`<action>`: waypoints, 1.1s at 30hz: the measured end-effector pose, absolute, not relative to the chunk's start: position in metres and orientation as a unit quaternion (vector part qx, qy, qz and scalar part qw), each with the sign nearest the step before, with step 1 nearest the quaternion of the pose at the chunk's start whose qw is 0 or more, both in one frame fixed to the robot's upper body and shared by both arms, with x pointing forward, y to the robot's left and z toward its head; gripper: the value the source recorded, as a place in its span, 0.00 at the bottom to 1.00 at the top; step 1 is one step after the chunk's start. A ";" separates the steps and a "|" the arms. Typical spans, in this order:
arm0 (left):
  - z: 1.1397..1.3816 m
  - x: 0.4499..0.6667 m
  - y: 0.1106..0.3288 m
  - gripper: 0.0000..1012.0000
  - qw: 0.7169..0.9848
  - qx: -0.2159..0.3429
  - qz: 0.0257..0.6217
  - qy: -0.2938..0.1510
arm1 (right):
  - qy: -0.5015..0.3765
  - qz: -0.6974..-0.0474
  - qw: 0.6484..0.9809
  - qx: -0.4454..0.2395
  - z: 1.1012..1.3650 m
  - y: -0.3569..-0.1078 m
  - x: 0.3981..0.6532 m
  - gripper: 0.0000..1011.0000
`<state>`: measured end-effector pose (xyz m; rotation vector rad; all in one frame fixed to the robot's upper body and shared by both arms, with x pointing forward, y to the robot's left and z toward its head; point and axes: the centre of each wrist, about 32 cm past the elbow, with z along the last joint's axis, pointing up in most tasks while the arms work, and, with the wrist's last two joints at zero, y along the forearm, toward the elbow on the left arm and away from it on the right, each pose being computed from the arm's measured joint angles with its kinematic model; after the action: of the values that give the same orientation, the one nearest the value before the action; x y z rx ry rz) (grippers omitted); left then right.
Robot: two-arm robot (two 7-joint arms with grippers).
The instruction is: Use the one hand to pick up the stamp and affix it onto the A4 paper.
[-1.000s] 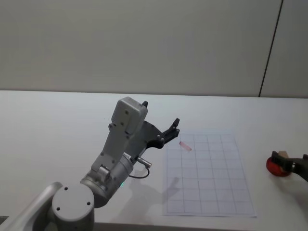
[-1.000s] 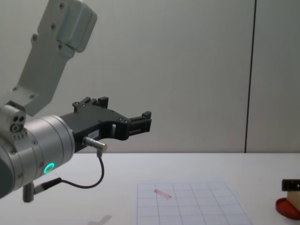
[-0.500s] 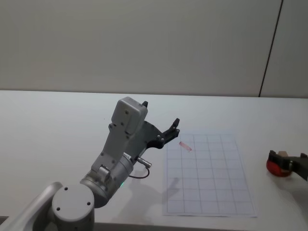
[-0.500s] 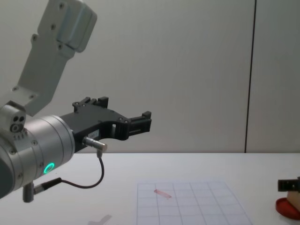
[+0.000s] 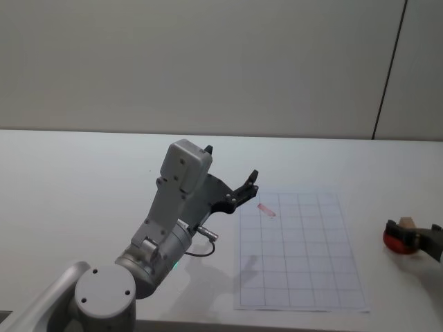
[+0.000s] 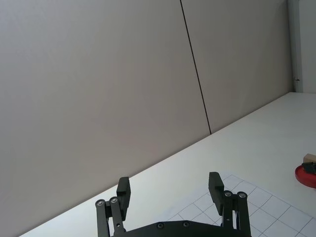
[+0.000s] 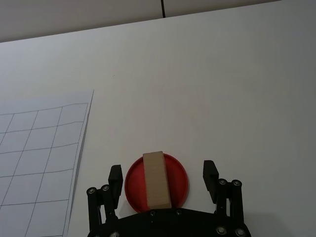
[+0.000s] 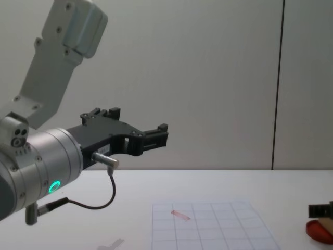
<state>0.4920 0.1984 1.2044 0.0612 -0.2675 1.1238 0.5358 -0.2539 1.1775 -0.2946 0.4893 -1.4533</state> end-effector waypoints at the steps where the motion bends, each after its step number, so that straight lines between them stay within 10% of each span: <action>1: 1.204 0.492 0.198 0.99 0.837 0.029 0.531 -0.126 | 0.221 -0.655 0.710 -0.133 1.177 -0.254 0.536 0.99; 9: 1.204 0.492 0.198 0.99 0.837 0.029 0.531 -0.126 | 0.222 -0.657 0.708 -0.135 1.177 -0.254 0.536 0.93; 33: 1.204 0.492 0.198 0.99 0.837 0.029 0.531 -0.126 | 0.224 -0.658 0.705 -0.137 1.176 -0.253 0.536 0.22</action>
<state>0.4920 0.1984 1.2044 0.0611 -0.2676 1.1237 0.5358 -0.2533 1.1761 -0.3042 0.4981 -1.4637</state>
